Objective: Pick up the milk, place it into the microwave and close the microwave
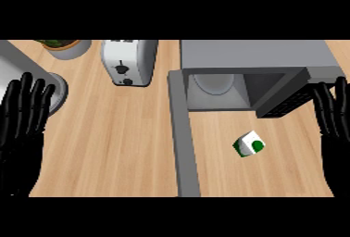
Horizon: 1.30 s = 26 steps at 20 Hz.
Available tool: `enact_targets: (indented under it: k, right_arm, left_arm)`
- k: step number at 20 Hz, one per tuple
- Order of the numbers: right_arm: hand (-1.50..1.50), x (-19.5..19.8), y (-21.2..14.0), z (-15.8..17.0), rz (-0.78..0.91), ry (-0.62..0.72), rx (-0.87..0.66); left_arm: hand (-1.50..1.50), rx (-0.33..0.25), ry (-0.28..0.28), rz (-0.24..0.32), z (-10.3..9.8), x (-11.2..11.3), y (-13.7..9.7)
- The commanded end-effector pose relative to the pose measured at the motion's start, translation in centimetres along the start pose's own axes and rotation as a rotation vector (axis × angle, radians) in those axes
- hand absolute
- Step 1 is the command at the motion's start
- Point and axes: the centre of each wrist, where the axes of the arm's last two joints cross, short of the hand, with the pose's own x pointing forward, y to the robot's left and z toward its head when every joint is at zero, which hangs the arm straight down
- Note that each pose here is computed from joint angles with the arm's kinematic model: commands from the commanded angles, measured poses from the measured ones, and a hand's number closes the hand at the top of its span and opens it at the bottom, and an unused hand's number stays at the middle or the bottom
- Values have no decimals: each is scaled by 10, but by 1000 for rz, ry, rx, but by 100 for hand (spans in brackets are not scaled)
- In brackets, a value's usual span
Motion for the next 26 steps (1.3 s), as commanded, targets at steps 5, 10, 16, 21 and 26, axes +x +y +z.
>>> enact_targets:
  k: [5,10,16,21,26]
  right_arm:
    - [-150,2,-36,7,-55,-16,227]
    - [-150,15,-20,9,-192,18,338]
    - [-150,2,-25,24,-178,68,277]
    - [-150,-10,-37,31,-125,111,293]
    - [-150,-47,-39,42,-97,157,250]
  left_arm:
    - [-150,-12,37,-8,-3,11,29]
    - [-150,8,133,231,29,25,32]
    - [-150,9,115,238,56,50,48]
    - [-150,6,118,240,78,64,49]
    - [-150,11,110,234,86,64,78]
